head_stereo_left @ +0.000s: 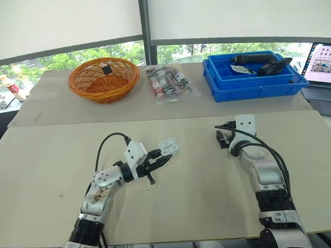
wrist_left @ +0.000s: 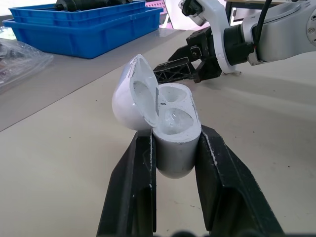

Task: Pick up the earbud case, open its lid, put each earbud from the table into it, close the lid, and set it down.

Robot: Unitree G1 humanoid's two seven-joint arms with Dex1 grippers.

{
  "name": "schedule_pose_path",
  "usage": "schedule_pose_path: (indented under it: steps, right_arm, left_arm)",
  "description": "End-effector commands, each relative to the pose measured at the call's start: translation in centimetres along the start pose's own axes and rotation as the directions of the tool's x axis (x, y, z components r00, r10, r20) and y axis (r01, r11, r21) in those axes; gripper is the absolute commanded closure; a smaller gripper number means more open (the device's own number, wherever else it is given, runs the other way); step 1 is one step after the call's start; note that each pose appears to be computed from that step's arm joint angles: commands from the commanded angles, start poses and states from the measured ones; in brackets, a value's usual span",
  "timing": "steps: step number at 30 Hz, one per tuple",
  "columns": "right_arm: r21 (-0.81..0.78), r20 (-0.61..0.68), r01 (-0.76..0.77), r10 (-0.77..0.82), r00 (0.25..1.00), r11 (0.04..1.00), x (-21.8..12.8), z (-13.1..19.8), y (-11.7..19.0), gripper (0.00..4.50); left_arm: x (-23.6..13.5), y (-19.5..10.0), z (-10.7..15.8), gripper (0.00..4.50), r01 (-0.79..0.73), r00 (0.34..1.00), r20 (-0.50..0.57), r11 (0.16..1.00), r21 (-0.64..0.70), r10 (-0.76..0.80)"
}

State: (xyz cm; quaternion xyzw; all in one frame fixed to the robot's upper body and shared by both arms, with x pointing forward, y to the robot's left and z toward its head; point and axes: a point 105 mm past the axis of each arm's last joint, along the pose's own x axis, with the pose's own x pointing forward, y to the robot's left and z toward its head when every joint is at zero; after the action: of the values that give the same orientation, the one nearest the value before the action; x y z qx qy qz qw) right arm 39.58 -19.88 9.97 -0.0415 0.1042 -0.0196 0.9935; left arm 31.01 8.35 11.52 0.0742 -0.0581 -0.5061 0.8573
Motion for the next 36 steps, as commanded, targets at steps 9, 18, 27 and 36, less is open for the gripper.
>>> schedule_pose_path:
  steps: [9, 18, 27, 36]
  right_arm:
    - [0.093, -0.093, -0.005, 0.013, 0.996, 0.996, -1.0, -2.2, 1.6, 4.14]
    - [-0.035, 0.001, -0.37, 0.37, 0.929, 0.928, -4.5, 0.7, 5.0, 4.14]
    - [-0.469, -0.227, -0.798, 0.821, 0.524, 0.379, -14.9, -0.1, 3.1, 4.14]
    - [-0.437, -0.617, -0.899, 0.721, 0.315, 0.019, -18.1, -3.6, -3.6, 4.14]
  left_arm:
    - [-0.1, -0.1, 0.9, 3.92, 0.009, 1.0, 0.012, 0.999, 0.035, -0.01]
    - [-0.4, -0.4, 1.3, 3.92, 0.004, 1.0, 0.015, 0.999, 0.038, -0.004]
    - [-1.7, -2.2, 2.0, 3.92, 0.034, 0.999, -0.006, 0.999, 0.04, -0.034]
    - [-2.4, -3.6, 2.5, 3.92, 0.074, 0.997, -0.027, 0.996, 0.039, -0.073]
